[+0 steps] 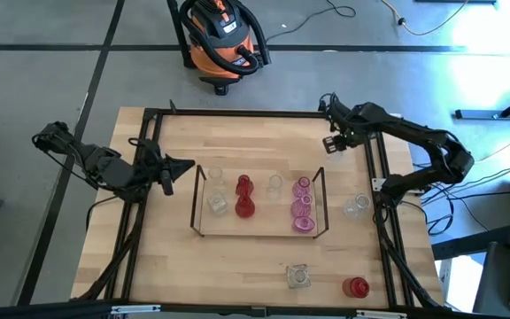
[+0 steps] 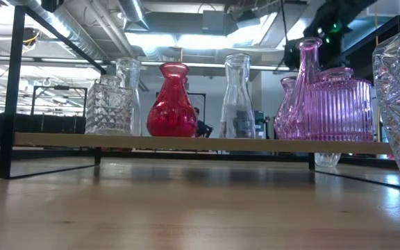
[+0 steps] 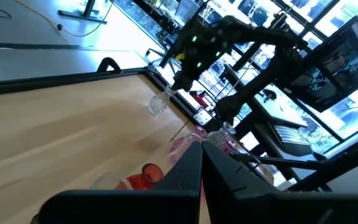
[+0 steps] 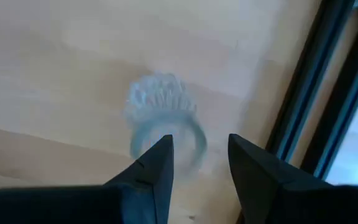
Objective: Sort vases onto shelf
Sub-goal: Put the transparent flower vase on the shelf aligned with the other transparent flower vase
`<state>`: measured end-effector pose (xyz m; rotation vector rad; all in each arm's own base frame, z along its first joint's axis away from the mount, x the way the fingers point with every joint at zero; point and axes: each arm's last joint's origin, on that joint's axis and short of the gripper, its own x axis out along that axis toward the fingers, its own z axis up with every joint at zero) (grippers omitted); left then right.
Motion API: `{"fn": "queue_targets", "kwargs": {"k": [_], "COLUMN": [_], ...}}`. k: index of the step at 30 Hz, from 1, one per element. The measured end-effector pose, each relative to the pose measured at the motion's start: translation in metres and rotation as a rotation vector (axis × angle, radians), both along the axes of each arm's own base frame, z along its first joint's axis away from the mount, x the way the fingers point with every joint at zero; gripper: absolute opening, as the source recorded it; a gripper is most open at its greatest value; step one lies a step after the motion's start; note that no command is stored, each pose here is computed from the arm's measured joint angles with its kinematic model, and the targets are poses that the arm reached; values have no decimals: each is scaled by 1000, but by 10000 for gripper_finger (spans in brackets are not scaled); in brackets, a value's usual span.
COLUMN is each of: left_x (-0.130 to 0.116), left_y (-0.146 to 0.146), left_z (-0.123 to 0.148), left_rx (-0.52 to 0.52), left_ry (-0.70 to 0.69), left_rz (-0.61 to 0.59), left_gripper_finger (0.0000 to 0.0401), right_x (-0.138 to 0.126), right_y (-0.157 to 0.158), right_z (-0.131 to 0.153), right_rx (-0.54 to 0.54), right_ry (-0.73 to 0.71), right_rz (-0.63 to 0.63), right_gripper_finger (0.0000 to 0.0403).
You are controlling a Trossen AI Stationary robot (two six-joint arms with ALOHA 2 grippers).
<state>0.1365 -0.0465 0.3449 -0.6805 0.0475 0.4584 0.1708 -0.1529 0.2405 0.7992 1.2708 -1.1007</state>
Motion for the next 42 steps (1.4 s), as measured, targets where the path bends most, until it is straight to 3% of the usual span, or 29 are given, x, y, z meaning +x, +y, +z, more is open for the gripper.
{"fn": "queue_targets", "kwargs": {"k": [8, 12, 18, 24, 28, 33, 42], "left_x": [1, 1, 1, 1, 1, 0, 0], "left_y": [0, 0, 0, 0, 0, 0, 2], "left_z": [2, 3, 3, 3, 3, 3, 4], "left_rx": [-10, -14, -14, -12, -10, -6, 8], "left_ry": [-23, -29, -30, -31, -31, -33, -40], "left_rz": [-2, -2, -2, 5, 8, 23, 78], "left_gripper_finger": [1, 1, 1, 1, 1, 1, 1], "right_x": [0, 2, 5, 5, 7, 16, 39], "right_y": [6, 4, 0, 1, 0, 0, 53], "right_z": [-33, -29, -16, -3, 20, 71, 157], "right_rx": [71, 61, 27, 60, 58, 21, -77], "right_ry": [-108, -125, -144, -140, -136, -252, -388], "right_rz": [12, 15, 31, 66, 132, 237, 530], "right_gripper_finger": [137, 109, 14, 21, 8, 10, 4]}}
